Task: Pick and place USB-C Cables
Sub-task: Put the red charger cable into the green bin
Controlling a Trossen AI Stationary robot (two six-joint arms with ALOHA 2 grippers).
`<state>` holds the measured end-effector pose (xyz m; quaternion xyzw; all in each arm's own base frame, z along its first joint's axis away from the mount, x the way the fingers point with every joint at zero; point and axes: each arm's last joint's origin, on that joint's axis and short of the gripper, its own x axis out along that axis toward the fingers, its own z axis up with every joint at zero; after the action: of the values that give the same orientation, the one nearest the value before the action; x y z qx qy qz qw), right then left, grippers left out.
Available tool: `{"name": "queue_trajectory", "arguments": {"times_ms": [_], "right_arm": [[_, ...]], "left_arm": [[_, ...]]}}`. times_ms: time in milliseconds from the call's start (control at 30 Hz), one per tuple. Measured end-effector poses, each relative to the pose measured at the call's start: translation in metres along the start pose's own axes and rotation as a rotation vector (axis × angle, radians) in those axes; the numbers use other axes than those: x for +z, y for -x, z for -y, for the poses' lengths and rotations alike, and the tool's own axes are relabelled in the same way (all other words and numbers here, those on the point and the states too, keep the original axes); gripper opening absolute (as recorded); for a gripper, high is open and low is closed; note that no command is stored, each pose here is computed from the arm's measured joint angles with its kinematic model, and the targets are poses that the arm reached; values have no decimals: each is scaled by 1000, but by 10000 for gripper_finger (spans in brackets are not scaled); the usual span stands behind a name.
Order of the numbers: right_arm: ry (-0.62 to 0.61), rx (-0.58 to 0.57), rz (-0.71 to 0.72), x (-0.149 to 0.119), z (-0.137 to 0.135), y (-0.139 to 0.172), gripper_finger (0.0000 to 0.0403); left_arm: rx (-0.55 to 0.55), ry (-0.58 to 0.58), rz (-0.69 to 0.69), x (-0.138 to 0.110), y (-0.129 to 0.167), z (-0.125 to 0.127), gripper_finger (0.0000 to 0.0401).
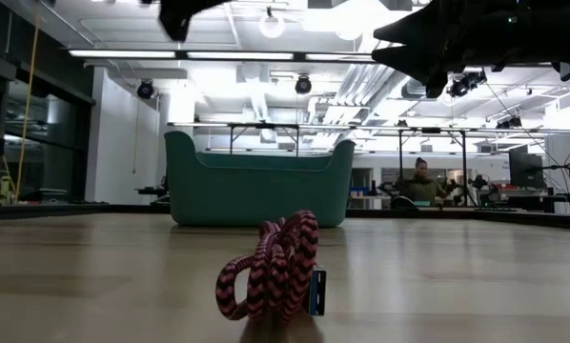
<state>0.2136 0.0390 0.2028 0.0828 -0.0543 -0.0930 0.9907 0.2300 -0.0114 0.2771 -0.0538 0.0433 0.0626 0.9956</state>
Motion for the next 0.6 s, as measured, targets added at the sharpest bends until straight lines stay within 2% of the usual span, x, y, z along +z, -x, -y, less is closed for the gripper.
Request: {"name": "queue_trajectory", "arguments": {"times_ms": [133, 233, 600], "right_arm": [[-3, 0, 0, 0, 0, 0, 179], [-6, 0, -2, 0, 0, 0, 179], [0, -2, 1, 0, 0, 0, 179]], "left_arm": [[44, 21, 83, -40, 14, -7, 186], [71, 39, 114, -57, 20, -12, 186], [80, 28, 130, -59, 21, -15, 186]]}}
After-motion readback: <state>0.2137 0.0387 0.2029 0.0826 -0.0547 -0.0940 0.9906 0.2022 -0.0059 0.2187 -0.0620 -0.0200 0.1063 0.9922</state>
